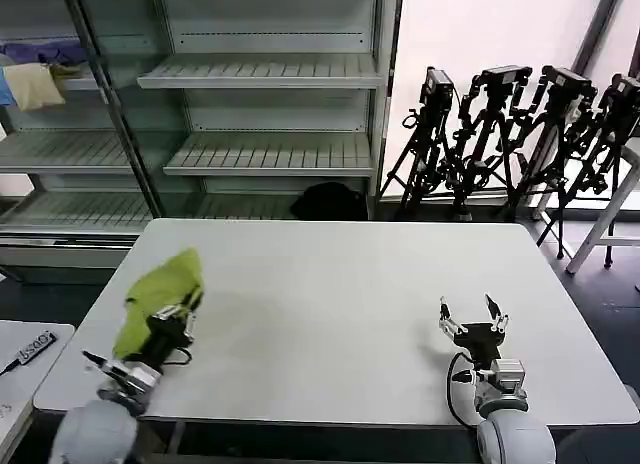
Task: Fold and organize the clothes.
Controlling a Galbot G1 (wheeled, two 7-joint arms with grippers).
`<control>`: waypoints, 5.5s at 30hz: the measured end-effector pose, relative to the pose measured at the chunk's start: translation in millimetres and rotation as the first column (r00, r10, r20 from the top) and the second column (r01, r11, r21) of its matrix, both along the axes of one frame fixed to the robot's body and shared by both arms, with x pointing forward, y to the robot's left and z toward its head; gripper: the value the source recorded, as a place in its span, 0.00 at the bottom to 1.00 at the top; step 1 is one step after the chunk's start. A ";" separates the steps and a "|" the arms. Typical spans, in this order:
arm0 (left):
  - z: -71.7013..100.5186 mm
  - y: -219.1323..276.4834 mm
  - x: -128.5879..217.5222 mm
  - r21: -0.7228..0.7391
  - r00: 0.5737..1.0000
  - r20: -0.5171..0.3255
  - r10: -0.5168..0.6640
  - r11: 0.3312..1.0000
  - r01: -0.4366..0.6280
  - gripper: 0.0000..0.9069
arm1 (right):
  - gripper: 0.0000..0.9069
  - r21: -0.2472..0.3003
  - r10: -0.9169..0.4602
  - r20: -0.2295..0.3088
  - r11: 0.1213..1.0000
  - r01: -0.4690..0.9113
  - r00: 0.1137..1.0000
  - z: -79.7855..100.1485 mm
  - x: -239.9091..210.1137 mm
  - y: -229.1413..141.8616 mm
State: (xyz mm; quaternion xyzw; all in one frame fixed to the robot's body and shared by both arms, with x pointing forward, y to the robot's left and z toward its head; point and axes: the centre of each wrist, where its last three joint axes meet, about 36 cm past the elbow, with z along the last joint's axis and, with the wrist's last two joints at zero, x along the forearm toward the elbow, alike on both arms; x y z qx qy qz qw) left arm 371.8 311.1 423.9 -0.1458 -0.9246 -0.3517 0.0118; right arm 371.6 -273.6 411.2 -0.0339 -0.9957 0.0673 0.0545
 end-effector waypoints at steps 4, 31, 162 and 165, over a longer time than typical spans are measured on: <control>-9.7 -28.9 -1.8 -0.011 0.998 -0.010 -0.058 0.998 0.058 0.00 | 1.00 0.000 0.001 0.000 1.000 -0.001 1.000 -0.1 0.7 2.5; -29.0 -131.4 -5.1 -0.199 0.969 -0.167 -0.181 0.969 0.146 1.00 | 1.00 0.218 0.246 -0.156 0.953 -0.209 0.957 32.9 -6.2 51.1; 13.9 8.1 -44.0 -0.564 0.969 -0.109 0.223 0.789 -0.245 1.00 | 1.00 0.250 0.219 -0.266 0.956 -0.152 0.939 25.4 13.5 21.5; 12.7 9.8 -46.3 -0.562 0.967 -0.107 0.229 0.788 -0.249 1.00 | 1.00 0.204 0.240 -0.273 0.961 -0.188 0.932 24.0 7.2 26.1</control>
